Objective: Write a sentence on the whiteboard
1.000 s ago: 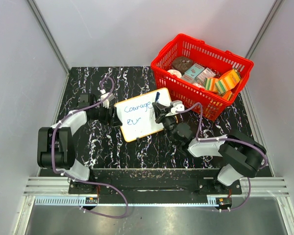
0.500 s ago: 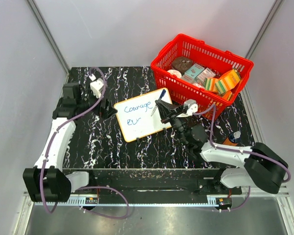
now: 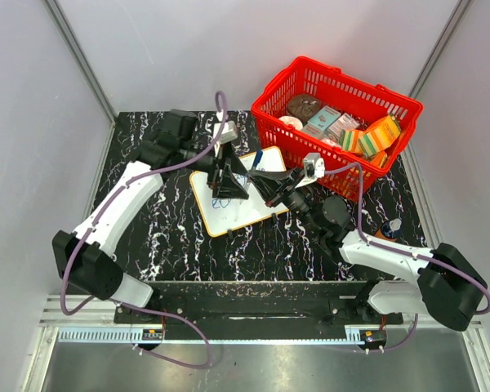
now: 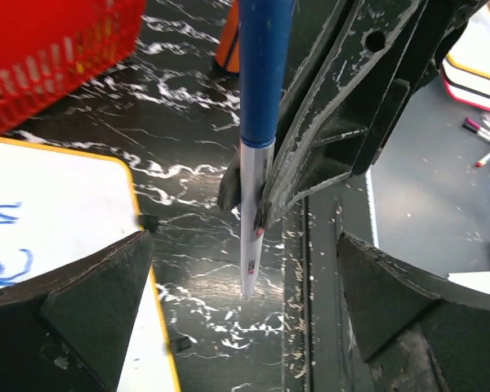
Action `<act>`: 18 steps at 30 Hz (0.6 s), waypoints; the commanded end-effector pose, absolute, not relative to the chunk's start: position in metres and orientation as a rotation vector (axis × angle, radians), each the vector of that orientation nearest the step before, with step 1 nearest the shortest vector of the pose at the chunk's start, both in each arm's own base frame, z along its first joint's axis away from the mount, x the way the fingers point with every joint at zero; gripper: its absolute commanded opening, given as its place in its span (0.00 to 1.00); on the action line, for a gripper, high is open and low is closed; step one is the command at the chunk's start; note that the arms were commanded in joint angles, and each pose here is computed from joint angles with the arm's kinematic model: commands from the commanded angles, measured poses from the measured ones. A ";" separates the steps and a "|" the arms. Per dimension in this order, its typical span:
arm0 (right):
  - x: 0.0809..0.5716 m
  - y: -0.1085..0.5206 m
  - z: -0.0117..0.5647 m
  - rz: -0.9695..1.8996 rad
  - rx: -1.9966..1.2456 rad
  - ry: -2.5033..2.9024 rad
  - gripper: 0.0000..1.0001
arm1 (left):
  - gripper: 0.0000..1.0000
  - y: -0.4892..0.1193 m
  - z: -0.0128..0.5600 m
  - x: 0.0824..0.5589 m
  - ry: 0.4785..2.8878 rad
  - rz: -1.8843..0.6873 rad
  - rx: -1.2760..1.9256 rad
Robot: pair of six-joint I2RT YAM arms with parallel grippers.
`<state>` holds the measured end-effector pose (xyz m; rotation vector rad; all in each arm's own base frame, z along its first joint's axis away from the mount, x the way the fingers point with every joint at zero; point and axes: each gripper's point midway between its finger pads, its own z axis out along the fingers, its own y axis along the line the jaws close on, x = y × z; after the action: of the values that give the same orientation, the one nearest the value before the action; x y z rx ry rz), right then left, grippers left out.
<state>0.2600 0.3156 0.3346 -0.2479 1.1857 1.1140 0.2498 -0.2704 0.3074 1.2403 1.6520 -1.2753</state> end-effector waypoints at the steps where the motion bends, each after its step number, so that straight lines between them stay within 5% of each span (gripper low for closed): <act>1: 0.251 0.313 0.370 1.205 -0.221 1.096 0.00 | 0.99 -0.285 0.309 0.238 1.652 -1.353 1.279; 4: 0.250 0.307 0.370 1.210 -0.190 1.072 0.00 | 0.98 -0.288 0.304 0.240 1.669 -1.364 1.275; 6: 0.254 0.301 0.371 1.201 -0.144 1.065 0.00 | 0.86 -0.293 0.303 0.240 1.671 -1.375 1.283; 7: 0.253 0.300 0.372 1.204 -0.140 1.056 0.00 | 0.77 -0.295 0.302 0.240 1.679 -1.381 1.281; 8: 0.254 0.297 0.373 1.206 -0.122 1.048 0.00 | 0.43 -0.296 0.301 0.240 1.685 -1.382 1.281; 10: 0.253 0.294 0.376 1.213 -0.110 1.036 0.00 | 0.11 -0.297 0.299 0.242 1.702 -1.378 1.272; 11: 0.253 0.295 0.375 1.213 -0.108 1.048 0.00 | 0.00 -0.297 0.299 0.243 1.710 -1.371 1.267; 13: 0.253 0.295 0.377 1.212 -0.119 1.063 0.00 | 0.00 -0.294 0.298 0.243 1.710 -1.344 1.263; 15: 0.251 0.299 0.372 1.213 -0.159 1.111 0.18 | 0.00 -0.291 0.306 0.239 1.686 -1.315 1.255; 16: 0.248 0.301 0.372 1.219 -0.192 1.119 0.45 | 0.00 -0.288 0.306 0.243 1.697 -1.265 1.243; 18: 0.242 0.301 0.370 1.232 -0.261 1.155 0.67 | 0.00 -0.278 0.312 0.242 1.681 -1.216 1.226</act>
<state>0.2606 0.3027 0.3424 -0.1556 1.1891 1.1791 0.2364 -0.2930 0.2848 1.2693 1.7510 -1.3649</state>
